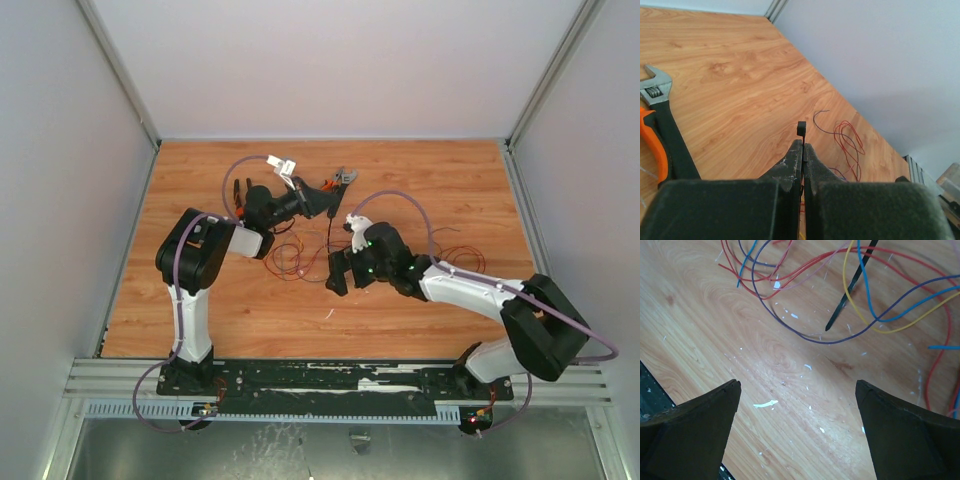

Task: Zip-tie the wires
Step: Move the cable to the center of the board.

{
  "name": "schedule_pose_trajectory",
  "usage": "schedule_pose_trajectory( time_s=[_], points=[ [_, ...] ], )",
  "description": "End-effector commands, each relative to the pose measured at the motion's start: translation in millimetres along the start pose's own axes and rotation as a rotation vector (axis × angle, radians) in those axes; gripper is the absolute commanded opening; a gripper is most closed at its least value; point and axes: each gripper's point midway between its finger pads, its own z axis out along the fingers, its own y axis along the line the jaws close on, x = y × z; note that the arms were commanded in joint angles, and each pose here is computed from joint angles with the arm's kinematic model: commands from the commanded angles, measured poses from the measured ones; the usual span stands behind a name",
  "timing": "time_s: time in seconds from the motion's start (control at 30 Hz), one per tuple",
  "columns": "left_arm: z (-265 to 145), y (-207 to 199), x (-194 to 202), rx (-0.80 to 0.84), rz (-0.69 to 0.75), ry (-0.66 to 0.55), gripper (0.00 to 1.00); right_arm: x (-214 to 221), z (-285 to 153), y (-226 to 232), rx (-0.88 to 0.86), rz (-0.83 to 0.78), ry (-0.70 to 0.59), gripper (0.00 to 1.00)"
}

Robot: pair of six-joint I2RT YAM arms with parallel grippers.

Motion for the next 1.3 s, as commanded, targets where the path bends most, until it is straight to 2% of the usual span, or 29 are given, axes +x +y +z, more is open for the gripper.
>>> schedule_pose_trajectory(
  time_s=[0.0,0.3,0.7,0.97,1.27],
  points=[
    [1,-1,1,0.000,0.026,-0.008,0.00,8,12,0,-0.018,0.038,0.024,0.99],
    [0,-2,0,-0.008,0.031,-0.005,0.00,8,44,-4,-0.026,0.046,0.028,0.99],
    [-2,-1,0,-0.026,0.028,-0.013,0.00,-17,74,11,-0.066,-0.010,-0.001,0.99],
    [-3,-1,-1,-0.027,0.032,-0.015,0.00,-32,91,32,-0.057,-0.108,0.033,0.99],
    [-4,-3,0,-0.026,0.024,-0.015,0.00,-43,111,24,-0.025,-0.170,0.031,0.99]
  ],
)
